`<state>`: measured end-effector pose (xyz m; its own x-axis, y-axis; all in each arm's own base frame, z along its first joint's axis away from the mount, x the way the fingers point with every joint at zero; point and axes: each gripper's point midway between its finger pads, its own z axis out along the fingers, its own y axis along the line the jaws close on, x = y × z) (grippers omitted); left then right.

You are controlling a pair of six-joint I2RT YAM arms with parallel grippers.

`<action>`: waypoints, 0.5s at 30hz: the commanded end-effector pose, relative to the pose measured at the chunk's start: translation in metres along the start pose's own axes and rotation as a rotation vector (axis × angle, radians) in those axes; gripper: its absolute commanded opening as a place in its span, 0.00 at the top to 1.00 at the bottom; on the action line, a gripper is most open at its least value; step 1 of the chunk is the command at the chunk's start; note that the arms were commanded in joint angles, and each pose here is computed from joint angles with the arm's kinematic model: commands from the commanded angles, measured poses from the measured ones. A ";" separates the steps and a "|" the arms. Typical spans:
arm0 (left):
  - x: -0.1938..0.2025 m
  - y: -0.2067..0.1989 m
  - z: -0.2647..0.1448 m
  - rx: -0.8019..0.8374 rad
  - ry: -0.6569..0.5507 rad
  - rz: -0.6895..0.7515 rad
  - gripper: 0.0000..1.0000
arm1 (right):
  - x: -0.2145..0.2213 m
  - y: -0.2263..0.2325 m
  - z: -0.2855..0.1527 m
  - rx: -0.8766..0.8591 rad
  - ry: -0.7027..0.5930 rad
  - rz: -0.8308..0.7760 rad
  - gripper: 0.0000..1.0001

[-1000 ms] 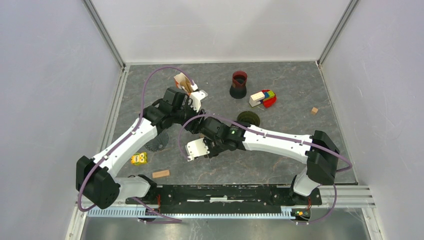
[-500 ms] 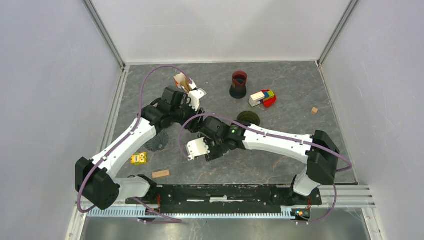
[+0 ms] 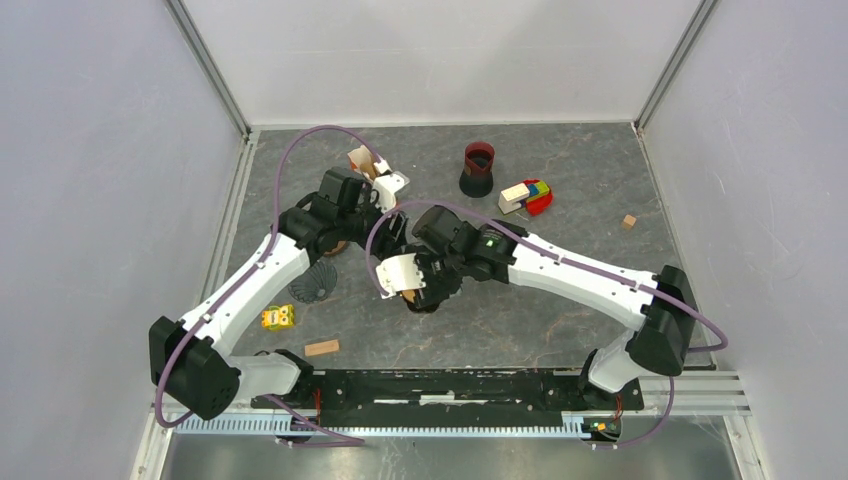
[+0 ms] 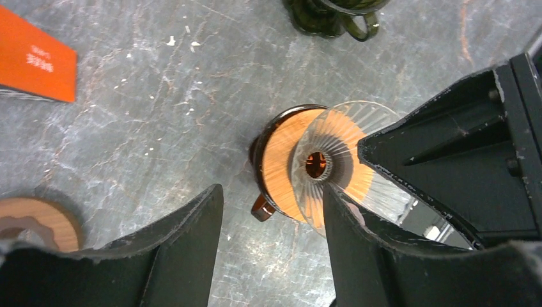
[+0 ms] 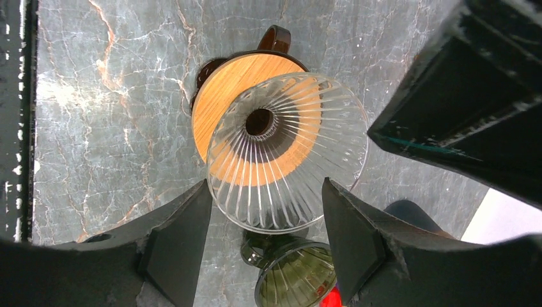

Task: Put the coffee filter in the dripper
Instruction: Adjust the coffee dripper in the dripper holder.

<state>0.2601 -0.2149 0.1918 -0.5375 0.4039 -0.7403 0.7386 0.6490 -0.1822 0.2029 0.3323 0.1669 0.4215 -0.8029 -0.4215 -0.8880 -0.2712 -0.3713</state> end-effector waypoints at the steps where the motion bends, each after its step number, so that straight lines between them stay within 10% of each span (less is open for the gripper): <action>1: -0.011 -0.017 -0.006 0.093 -0.038 0.037 0.35 | -0.009 0.006 -0.012 -0.026 -0.068 -0.030 0.30; 15: 0.006 -0.008 0.019 0.089 0.002 0.010 0.40 | -0.002 0.022 0.005 -0.102 -0.061 -0.036 0.33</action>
<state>0.2571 -0.2227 0.1805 -0.5523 0.4096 -0.7261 0.7531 0.6188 -0.2237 0.1881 0.3313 0.1621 0.4501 -0.7679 -0.4558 -0.8875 -0.3284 -0.3233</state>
